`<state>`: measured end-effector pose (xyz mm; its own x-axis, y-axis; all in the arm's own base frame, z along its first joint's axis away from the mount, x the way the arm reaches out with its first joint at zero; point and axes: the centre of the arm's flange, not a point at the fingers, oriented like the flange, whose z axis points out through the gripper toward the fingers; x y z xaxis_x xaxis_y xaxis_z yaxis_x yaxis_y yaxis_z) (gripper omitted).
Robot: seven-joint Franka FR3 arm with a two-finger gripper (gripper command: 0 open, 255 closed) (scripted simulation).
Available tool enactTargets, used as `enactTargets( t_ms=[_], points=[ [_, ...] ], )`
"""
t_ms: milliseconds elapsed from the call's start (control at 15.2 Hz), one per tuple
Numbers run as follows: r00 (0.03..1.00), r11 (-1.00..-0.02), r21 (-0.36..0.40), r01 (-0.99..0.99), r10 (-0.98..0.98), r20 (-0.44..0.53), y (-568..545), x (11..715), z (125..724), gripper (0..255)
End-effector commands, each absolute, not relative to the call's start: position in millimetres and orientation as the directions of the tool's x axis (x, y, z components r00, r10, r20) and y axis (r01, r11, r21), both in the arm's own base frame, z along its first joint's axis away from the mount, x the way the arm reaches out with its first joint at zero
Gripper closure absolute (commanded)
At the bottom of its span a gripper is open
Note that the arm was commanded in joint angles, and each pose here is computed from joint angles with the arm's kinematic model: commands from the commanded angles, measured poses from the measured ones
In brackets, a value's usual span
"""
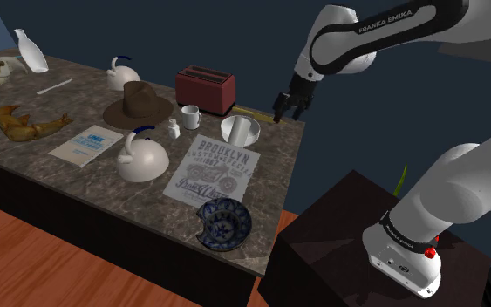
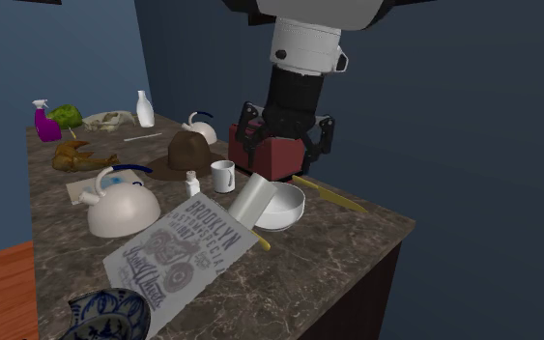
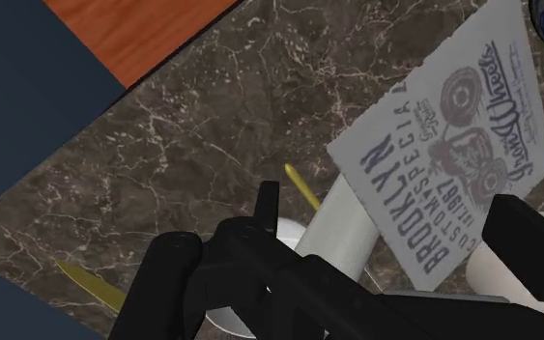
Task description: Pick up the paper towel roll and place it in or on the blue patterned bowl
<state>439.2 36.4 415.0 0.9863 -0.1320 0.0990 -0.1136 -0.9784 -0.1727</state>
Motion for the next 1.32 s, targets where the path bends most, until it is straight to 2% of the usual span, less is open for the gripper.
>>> enactTargets(
  t_ms=[0, 1056, 1254],
  points=[
    [0.979, -0.973, -0.185, -0.137, -0.162, 0.125, 35, 460, 400, 0],
    [0.876, -0.906, -0.299, -0.299, -0.385, 0.289, 19, 618, 306, 0],
    [0.873, -0.904, -0.302, -0.302, -0.389, 0.293, 20, 625, 294, 0]
  ],
)
